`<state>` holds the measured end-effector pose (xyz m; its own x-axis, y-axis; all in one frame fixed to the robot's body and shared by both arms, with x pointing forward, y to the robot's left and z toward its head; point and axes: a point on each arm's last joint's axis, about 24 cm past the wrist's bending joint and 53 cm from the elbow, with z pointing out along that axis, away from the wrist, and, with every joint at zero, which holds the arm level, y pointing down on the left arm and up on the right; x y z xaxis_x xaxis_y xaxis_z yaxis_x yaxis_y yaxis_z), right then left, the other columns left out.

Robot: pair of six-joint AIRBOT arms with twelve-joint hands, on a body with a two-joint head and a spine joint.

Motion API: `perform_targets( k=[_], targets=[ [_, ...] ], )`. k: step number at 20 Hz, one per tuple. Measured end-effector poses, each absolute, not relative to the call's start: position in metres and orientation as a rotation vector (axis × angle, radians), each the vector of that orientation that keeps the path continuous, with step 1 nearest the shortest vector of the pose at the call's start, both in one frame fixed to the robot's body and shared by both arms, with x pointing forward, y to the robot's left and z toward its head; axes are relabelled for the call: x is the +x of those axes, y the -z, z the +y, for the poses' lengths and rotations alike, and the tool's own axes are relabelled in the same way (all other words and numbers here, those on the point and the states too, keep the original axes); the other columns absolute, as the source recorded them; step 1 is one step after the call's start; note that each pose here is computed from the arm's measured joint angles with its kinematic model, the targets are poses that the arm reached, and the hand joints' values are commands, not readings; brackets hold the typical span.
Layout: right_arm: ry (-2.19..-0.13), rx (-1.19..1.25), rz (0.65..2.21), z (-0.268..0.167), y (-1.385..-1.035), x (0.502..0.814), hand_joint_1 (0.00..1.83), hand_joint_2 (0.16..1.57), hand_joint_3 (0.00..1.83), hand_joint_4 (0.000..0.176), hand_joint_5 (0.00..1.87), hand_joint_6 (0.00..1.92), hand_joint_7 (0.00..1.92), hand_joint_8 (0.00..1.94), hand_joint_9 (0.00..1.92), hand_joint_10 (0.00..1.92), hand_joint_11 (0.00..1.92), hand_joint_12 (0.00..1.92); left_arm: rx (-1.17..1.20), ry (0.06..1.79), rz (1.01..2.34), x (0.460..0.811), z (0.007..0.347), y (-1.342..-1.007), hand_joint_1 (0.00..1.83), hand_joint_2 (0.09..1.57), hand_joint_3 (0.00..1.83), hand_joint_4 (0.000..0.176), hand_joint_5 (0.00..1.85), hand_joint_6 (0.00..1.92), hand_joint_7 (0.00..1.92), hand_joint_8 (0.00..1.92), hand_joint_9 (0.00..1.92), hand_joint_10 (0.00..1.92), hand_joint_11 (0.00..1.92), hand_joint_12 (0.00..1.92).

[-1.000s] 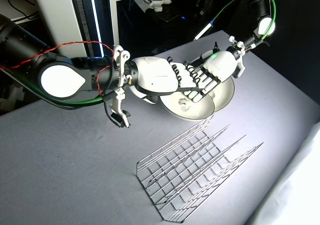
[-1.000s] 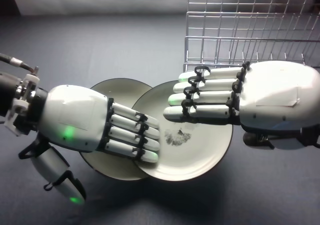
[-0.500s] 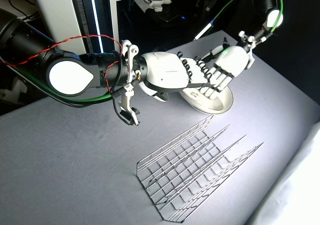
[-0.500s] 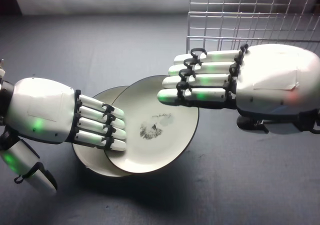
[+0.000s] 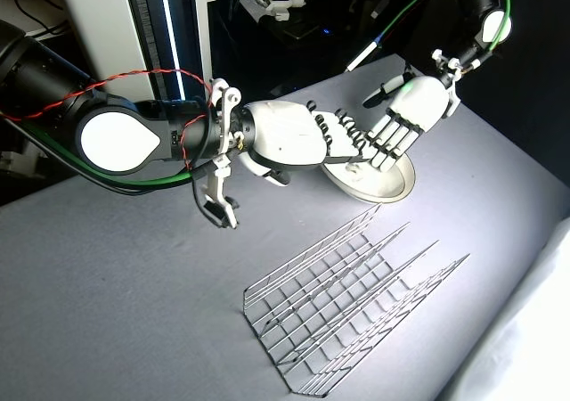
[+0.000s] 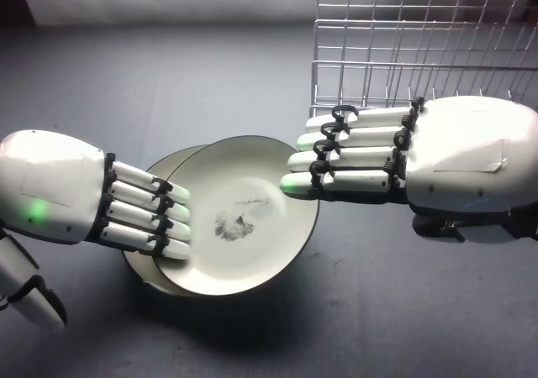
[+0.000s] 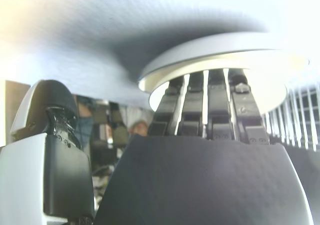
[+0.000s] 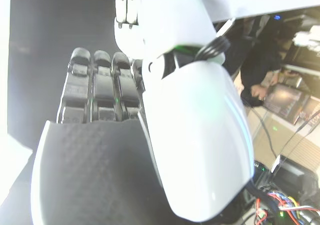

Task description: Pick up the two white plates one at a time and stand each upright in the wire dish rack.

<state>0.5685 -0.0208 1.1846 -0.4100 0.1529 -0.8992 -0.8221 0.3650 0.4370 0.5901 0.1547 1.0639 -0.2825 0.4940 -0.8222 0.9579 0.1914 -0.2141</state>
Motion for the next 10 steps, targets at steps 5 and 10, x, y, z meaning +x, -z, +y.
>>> perform_targets(
  k=[5,10],
  targets=[
    [-1.237,-0.605,1.635,-0.020,-1.184,0.568,1.52,1.02,0.01,0.000,0.00,0.00,0.00,0.00,0.00,0.00,0.00,0.00,1.395,0.963,1.875,0.587,0.168,-1.066,0.00,1.11,0.00,0.000,0.01,0.00,0.00,0.00,0.00,0.00,0.00,0.00],
    [-1.241,-0.608,1.628,-0.020,-1.186,0.567,1.50,1.01,0.00,0.000,0.00,0.00,0.00,0.00,0.00,0.00,0.00,0.00,1.415,0.932,1.857,0.593,0.175,-1.075,0.00,1.11,0.01,0.000,0.00,0.00,0.00,0.00,0.00,0.00,0.00,0.00]
  ],
)
